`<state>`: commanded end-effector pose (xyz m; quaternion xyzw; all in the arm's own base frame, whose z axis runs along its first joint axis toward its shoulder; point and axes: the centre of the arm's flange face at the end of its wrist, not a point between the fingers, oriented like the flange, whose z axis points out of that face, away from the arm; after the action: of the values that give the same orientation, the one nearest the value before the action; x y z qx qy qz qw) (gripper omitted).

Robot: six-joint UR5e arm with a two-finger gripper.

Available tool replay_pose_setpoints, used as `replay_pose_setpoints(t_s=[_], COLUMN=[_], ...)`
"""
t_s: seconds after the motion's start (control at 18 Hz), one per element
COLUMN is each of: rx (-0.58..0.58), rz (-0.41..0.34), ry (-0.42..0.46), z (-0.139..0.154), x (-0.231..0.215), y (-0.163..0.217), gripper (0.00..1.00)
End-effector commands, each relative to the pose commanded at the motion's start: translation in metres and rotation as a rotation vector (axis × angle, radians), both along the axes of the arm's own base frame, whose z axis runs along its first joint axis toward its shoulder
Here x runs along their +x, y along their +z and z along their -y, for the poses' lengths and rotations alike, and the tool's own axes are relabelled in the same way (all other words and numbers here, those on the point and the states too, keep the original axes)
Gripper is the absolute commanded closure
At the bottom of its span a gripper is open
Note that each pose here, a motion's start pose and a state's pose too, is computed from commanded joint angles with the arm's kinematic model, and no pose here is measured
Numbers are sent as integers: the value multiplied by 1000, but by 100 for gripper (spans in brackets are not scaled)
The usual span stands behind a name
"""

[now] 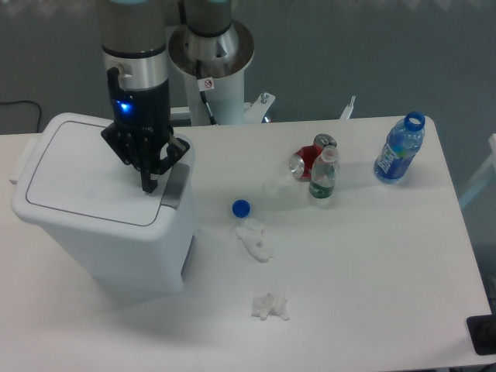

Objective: Close the trash can

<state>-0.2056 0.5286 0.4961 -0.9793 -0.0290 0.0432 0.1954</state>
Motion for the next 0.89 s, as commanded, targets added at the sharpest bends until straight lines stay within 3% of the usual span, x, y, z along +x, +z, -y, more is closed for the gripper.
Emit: replay_pose_setpoints(t_s=[0.33,0.44,0.56,0.72,0.78,0.89], rx=[44,76,100,120,120,118], rz=[15,26,32,36,27,22], ry=[9,16,24,42,48,73], z=[2,4,6,9,13,18], x=[-4,-10,-15,-28,-36,-50], y=[16,27,36,43,44,43], gripper=[100,94,73,29,5,0])
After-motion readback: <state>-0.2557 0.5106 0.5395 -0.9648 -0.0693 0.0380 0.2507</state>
